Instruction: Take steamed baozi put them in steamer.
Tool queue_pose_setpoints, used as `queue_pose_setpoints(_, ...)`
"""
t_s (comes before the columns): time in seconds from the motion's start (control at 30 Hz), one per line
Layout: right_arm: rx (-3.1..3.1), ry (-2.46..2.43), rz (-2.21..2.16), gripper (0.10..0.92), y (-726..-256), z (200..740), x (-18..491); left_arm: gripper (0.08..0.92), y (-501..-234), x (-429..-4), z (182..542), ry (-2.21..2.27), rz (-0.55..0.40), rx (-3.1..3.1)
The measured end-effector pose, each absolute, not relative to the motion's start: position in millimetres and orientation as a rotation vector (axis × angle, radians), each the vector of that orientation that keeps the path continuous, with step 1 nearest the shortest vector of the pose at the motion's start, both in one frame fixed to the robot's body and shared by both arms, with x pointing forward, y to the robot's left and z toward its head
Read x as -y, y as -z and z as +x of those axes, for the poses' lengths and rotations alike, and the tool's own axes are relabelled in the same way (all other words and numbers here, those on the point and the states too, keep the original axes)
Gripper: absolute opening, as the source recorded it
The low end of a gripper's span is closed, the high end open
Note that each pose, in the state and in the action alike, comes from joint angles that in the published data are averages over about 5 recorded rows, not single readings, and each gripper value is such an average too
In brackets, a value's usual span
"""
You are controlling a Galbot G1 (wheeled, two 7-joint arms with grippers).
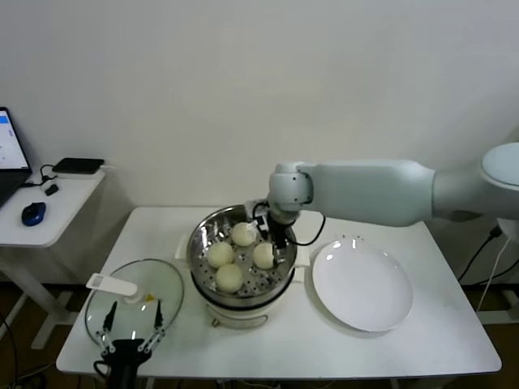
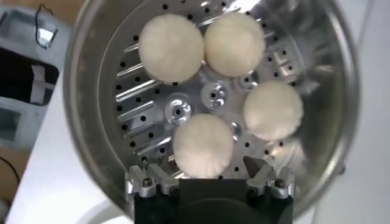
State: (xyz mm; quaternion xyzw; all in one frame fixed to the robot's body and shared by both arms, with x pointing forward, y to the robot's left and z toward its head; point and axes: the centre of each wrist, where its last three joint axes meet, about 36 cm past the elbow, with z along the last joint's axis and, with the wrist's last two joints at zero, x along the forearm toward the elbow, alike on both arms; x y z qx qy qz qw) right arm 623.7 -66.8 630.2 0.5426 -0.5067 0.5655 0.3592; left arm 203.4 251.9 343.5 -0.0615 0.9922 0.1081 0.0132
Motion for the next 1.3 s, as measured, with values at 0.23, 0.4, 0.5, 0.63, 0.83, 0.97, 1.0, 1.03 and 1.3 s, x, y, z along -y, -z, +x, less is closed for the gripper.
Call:
queue_pose_setpoints(0.23,1.415,-1.354,1.396,0.823,-682,622,106,0.823,-346,-251,202,-0.336,-0.186,-3.087)
queue_pose_setpoints(0.4,1.601,-1.293,1.377,0.823,-693,607,143,0.823,-348,-251,203,-0.335,-0.185,-3.080)
queue_pose_setpoints(0.5,1.773,-1.238,1.363,0.823,-687,594,166,0.823,-350,-250,204,-0.336,-0.180,-3.076)
queue_pose_setpoints(0.63,2.023,-1.140,1.321,0.823,-664,576,195,0.823,-351,-249,205,-0.344,-0.167,-3.072)
queue_pose_setpoints(0.83,2.416,-0.966,1.227,0.823,-621,547,221,0.823,-350,-247,209,-0.354,-0.144,-3.063)
queue_pose_setpoints(0.97,2.676,-0.815,1.186,0.823,-601,528,221,0.823,-349,-245,210,-0.362,-0.126,-3.063)
queue_pose_setpoints(1.0,2.739,-0.768,1.183,0.823,-596,523,220,0.823,-348,-244,210,-0.364,-0.123,-3.064)
queue_pose_setpoints(1.03,2.803,-0.717,1.180,0.823,-592,518,218,0.823,-348,-244,211,-0.366,-0.121,-3.064)
queue_pose_setpoints(1.3,3.244,-0.239,0.956,0.823,-536,476,235,0.823,-345,-245,214,-0.382,-0.119,-3.064)
